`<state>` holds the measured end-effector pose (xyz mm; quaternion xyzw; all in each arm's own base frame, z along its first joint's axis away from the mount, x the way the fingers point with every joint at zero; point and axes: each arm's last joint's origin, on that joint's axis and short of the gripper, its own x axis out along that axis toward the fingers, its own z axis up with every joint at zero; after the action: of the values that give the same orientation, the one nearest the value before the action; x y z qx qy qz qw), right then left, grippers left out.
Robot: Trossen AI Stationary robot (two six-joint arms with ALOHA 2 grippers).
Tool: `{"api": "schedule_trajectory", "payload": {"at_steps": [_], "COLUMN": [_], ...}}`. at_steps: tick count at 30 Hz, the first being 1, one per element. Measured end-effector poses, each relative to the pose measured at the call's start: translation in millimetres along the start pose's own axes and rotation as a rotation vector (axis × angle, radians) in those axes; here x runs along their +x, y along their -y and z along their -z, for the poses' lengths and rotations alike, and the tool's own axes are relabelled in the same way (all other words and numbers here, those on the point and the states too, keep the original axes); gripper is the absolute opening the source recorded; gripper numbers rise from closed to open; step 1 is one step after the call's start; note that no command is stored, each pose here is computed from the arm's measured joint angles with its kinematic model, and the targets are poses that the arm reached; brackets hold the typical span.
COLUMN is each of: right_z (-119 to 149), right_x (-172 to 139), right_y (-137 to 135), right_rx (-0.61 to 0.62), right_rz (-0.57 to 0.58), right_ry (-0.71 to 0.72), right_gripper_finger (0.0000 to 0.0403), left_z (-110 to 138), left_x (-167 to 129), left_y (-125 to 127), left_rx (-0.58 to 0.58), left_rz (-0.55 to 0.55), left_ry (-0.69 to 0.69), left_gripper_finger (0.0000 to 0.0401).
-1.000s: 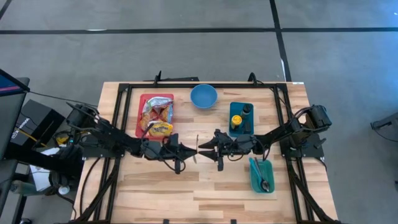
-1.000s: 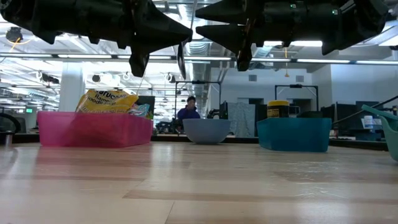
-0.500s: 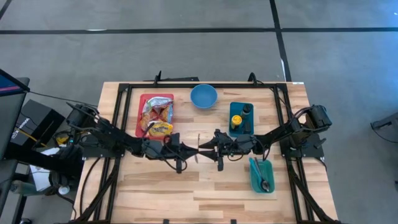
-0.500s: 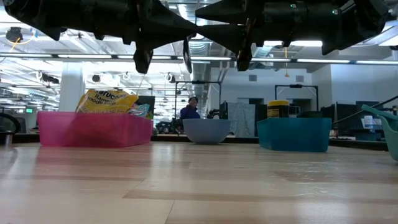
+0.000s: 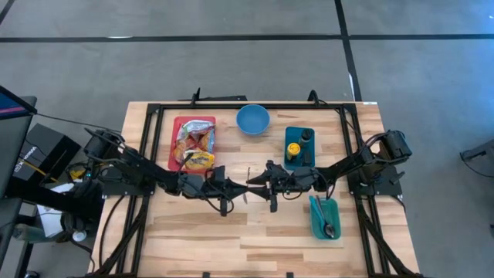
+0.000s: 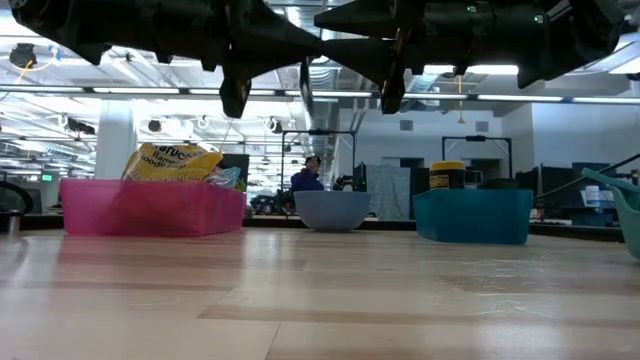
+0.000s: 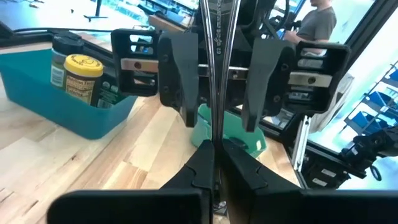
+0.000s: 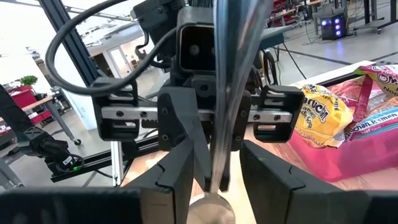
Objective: Pick & Place Food Item
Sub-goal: Put the silver spoon into the green bin
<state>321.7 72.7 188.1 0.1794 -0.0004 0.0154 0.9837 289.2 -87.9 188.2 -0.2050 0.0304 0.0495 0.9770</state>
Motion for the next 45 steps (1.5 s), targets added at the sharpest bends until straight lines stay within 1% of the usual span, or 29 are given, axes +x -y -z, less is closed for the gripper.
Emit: {"api": "schedule_trajectory", "payload": {"at_steps": [6, 17, 27, 40, 45], "right_z": [0.0, -5.0, -3.2, -3.3, -3.3], "right_x": [0.0, 3.7, 6.7, 6.7, 6.7], "right_y": [0.3, -2.1, -2.0, -2.0, -2.0], "right_rx": [0.003, 0.022, 0.025, 0.026, 0.026], "right_rz": [0.011, 0.013, 0.035, 0.037, 0.037], "right_ry": [0.003, 0.022, -0.024, -0.022, -0.022], "right_gripper_finger": [0.0117, 0.0067, 0.0035, 0.0019, 0.0016], "left_z": [0.2, 0.6, 1.1, 1.0, 1.0], "left_x": [0.1, 0.1, 0.0, 0.0, 0.0], "left_y": [-0.3, -0.4, -0.7, -0.7, -0.7], "left_rx": [0.001, 0.002, 0.004, 0.004, 0.004], "left_rz": [-0.001, -0.002, -0.005, -0.005, -0.005], "left_ry": [-0.001, -0.005, -0.009, -0.008, -0.008], "left_gripper_finger": [0.0007, 0.0006, 0.0008, 0.0009, 0.0025]}}
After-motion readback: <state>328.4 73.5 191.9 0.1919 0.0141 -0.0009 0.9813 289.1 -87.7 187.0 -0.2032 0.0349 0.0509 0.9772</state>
